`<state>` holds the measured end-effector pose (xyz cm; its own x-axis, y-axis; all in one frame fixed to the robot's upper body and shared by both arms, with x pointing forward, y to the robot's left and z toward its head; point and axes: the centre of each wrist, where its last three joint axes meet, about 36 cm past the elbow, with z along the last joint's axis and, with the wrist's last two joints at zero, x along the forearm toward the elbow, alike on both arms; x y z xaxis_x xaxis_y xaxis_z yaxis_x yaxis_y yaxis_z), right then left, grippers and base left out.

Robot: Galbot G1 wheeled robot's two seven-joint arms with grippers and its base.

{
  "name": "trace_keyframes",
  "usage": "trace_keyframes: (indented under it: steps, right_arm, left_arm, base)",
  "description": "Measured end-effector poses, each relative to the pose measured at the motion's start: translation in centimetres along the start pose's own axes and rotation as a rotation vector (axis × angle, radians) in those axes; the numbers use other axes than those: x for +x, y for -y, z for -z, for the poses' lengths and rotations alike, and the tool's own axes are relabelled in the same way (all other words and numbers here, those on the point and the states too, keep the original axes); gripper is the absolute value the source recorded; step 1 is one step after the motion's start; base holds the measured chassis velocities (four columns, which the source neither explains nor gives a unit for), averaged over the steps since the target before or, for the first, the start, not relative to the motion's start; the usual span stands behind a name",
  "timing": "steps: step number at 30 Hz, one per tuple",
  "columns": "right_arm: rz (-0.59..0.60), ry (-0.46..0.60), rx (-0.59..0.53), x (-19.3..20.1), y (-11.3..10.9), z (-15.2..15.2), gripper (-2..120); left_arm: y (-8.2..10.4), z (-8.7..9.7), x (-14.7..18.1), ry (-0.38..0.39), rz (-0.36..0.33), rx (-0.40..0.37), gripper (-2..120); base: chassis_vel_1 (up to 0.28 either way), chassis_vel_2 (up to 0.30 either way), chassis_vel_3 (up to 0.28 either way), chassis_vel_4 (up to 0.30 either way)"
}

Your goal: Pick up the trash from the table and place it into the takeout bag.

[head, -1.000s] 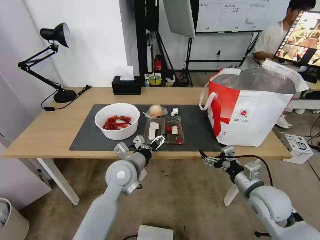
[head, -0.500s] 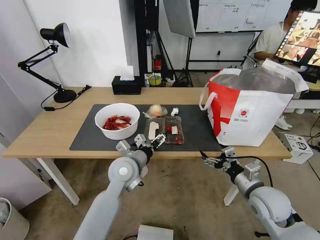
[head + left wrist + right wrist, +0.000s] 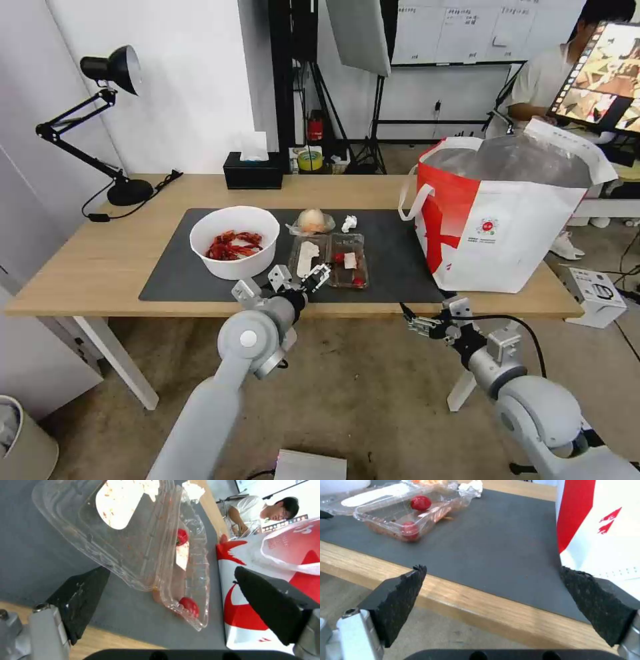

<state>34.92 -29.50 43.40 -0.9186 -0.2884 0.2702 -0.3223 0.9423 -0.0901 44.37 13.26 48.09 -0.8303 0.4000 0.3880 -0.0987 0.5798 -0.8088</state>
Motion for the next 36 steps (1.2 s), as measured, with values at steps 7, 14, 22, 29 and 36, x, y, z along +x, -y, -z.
trace_keyframes:
  steps: [7,14,22,29,36]
  right_arm:
    - [0.003,0.001,0.002,0.0,0.0,0.1,100]
    - [0.006,0.003,0.002,0.2,-0.2,0.1,100]
    - [0.006,0.005,0.0,0.2,-0.3,0.1,100]
    - [0.005,0.007,0.002,0.2,-0.2,0.2,100]
    - [0.005,0.008,-0.001,0.2,-0.3,0.1,100]
  left_arm:
    - [0.1,0.1,0.4,0.017,-0.016,0.007,100]
    - [0.3,0.1,0.9,0.039,-0.037,-0.004,100]
    - [0.6,0.1,1.1,0.054,-0.064,-0.011,100]
    - [1.0,0.3,1.4,0.068,-0.092,-0.019,100]
    - [1.2,0.1,1.6,0.078,-0.091,-0.044,100]
  base:
    - [0.0,0.0,0.0,0.0]
    - [0.0,0.0,0.0,0.0]
    - [0.0,0.0,0.0,0.0]
    - [0.0,0.0,0.0,0.0]
    - [0.0,0.0,0.0,0.0]
